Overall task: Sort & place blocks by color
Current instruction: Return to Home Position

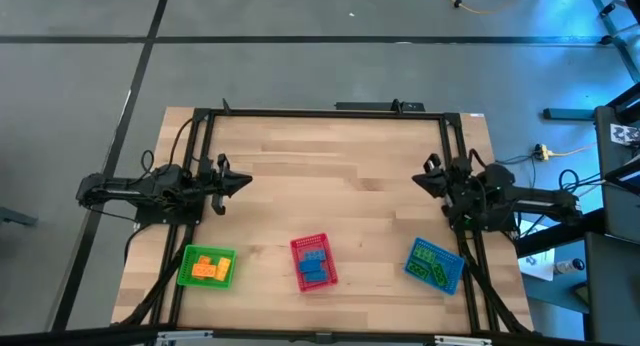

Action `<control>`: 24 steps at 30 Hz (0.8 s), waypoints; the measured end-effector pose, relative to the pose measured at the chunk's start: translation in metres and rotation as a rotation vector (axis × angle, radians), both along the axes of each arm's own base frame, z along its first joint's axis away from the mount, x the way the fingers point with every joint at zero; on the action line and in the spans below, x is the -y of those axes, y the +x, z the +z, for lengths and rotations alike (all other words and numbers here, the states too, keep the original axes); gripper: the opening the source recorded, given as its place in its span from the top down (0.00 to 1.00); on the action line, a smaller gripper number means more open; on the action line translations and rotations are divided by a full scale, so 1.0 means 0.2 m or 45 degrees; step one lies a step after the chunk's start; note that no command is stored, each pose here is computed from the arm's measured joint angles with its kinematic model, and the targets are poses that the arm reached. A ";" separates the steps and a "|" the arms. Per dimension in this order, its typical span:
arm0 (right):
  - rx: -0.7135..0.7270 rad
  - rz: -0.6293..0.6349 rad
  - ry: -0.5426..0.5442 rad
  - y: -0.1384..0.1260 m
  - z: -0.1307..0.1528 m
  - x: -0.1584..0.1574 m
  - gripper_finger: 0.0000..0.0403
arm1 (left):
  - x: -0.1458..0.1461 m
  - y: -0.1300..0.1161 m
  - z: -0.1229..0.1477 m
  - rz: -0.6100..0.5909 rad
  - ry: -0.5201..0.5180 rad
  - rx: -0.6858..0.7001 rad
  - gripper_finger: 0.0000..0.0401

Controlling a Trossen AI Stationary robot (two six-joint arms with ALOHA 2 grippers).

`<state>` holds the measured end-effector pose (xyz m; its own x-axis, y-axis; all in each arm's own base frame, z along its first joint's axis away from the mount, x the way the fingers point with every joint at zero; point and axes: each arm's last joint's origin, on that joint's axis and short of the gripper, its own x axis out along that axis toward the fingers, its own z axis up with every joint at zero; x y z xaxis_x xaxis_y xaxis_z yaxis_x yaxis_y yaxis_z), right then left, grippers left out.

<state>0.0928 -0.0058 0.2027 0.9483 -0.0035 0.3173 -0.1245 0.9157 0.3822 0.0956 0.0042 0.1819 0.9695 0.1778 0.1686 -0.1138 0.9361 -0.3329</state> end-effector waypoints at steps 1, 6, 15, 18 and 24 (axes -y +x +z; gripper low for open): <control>-0.013 -0.008 0.005 0.01 -0.02 0.00 1.00 | 0.00 0.00 0.00 0.000 0.000 0.000 0.98; -0.092 -0.076 0.012 0.02 -0.06 0.01 1.00 | 0.00 0.00 0.00 0.000 0.000 -0.001 1.00; -0.417 -0.012 -0.140 0.03 -0.19 0.00 1.00 | 0.00 0.00 0.00 0.000 0.000 -0.001 0.97; -0.400 0.017 -0.209 0.03 -0.18 0.00 1.00 | 0.00 0.00 0.00 0.000 0.000 -0.001 0.95; -0.415 -0.049 -0.265 0.03 -0.18 0.00 0.98 | 0.00 0.00 0.00 0.000 0.000 -0.001 0.94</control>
